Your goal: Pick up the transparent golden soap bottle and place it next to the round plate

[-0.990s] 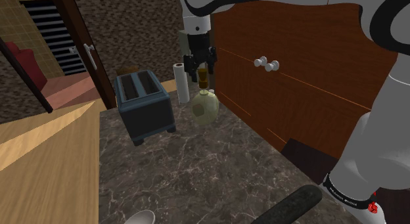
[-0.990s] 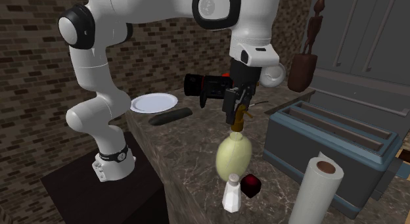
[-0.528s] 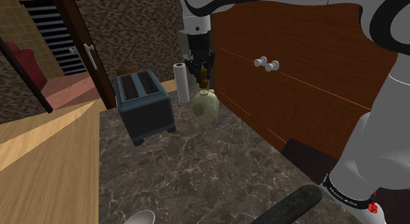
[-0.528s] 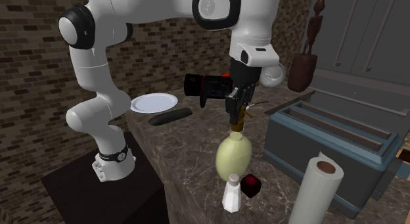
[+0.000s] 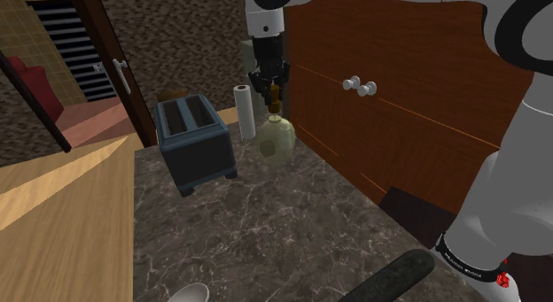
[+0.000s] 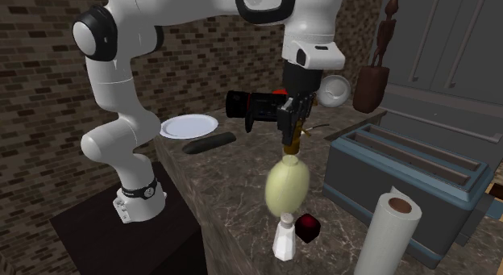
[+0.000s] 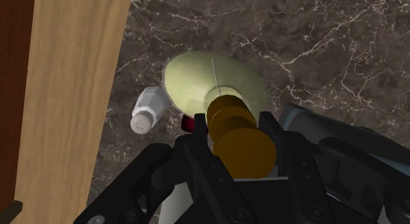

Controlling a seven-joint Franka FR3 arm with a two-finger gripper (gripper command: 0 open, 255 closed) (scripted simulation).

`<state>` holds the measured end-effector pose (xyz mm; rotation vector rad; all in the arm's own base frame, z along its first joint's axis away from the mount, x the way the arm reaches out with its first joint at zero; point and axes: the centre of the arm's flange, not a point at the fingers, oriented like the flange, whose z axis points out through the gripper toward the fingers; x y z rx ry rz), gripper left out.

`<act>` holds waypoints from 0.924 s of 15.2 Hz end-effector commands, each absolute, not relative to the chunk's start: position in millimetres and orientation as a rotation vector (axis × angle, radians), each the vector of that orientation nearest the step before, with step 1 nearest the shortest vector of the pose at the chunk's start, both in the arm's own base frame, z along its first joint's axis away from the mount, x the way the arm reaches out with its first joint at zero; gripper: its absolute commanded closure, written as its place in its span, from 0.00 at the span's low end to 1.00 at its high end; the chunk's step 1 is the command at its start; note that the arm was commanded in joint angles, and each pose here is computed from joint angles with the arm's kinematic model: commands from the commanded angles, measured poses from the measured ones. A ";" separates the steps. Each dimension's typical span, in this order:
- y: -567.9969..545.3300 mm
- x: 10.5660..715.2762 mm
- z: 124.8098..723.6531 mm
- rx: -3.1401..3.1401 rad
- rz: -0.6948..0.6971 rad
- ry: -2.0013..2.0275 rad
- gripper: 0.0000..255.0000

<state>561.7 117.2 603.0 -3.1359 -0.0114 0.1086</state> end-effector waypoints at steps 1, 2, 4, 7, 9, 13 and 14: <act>118.0 561.5 614.5 -3.136 0.108 -0.012 1.00; 118.0 561.5 619.8 -3.136 0.108 -0.012 1.00; 118.0 561.5 630.3 -3.136 0.108 -0.012 1.00; 118.0 561.5 646.2 -3.136 0.108 -0.012 1.00; 118.0 561.5 656.7 -3.136 0.108 -0.012 1.00; 121.0 548.6 670.7 -3.136 0.108 -0.012 1.00; 124.0 535.8 670.7 -3.136 0.108 -0.012 1.00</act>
